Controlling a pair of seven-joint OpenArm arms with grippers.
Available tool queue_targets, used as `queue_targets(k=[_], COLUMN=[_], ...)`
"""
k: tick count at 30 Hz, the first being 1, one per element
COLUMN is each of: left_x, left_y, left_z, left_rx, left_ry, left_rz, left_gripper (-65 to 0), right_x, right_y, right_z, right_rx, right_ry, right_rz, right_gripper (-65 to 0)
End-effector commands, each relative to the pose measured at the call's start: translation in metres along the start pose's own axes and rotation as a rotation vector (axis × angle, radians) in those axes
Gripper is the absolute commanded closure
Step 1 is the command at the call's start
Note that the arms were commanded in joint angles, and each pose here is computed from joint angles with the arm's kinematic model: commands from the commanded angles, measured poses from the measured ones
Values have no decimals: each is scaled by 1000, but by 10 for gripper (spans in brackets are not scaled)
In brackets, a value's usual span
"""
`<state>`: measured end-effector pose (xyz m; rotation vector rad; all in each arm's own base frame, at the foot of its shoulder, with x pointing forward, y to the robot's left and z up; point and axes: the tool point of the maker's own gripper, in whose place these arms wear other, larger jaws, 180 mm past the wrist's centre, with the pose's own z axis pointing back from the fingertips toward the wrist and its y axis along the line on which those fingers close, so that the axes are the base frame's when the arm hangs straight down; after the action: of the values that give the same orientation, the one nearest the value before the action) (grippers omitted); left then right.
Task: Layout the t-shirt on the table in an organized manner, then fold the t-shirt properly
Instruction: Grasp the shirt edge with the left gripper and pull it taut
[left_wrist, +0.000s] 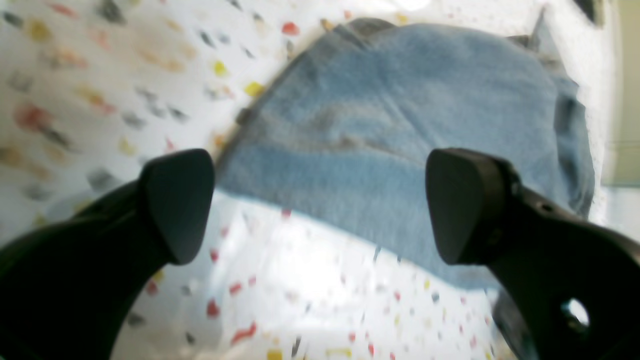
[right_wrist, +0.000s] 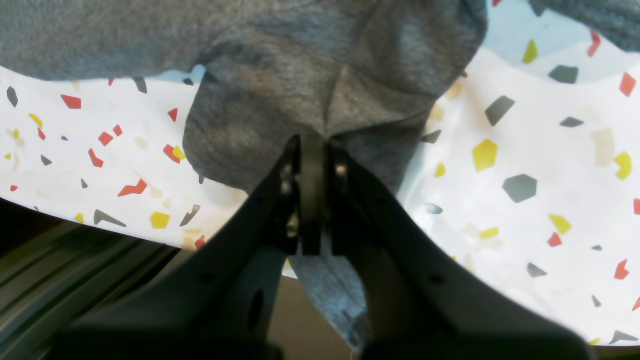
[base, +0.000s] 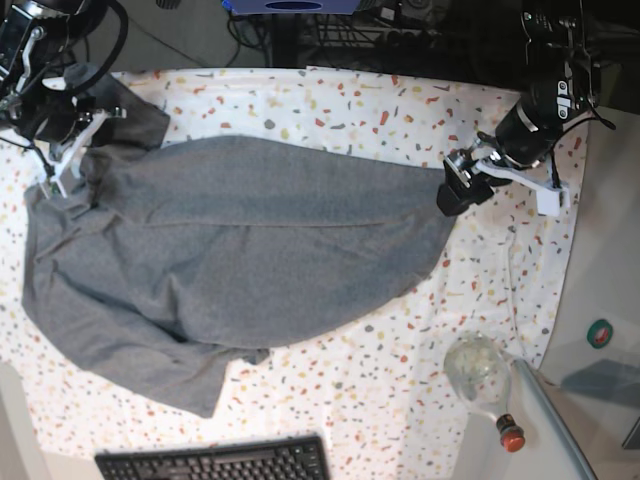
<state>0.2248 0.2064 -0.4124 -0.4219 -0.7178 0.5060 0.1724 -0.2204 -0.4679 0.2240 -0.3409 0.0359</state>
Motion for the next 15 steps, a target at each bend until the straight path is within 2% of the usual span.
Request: queue_targets(k=[1,6,8,12,15], left_x=[4,-13,-11,-1,-9], left_y=[10,41,43,34,19], left_z=[-1,-14,-17,-30,-46], left_rx=[4,42,46,43,34], left_ry=[-17,14,11,4,32], left_rz=[24,106,117,74,27], left_gripper=[-645,-645,-645,-645,-645], right_x=[11,11,11,12,11], right_y=[-4,-4,-4,-4,-4], right_z=[5,5,5,5,5], right_rx=[-8,-8,-8,-8,-8], right_ry=[-34,-37,-37,-39,-37], right_rz=[12,12,12,12,12], right_gripper=[0,0,0,0,0])
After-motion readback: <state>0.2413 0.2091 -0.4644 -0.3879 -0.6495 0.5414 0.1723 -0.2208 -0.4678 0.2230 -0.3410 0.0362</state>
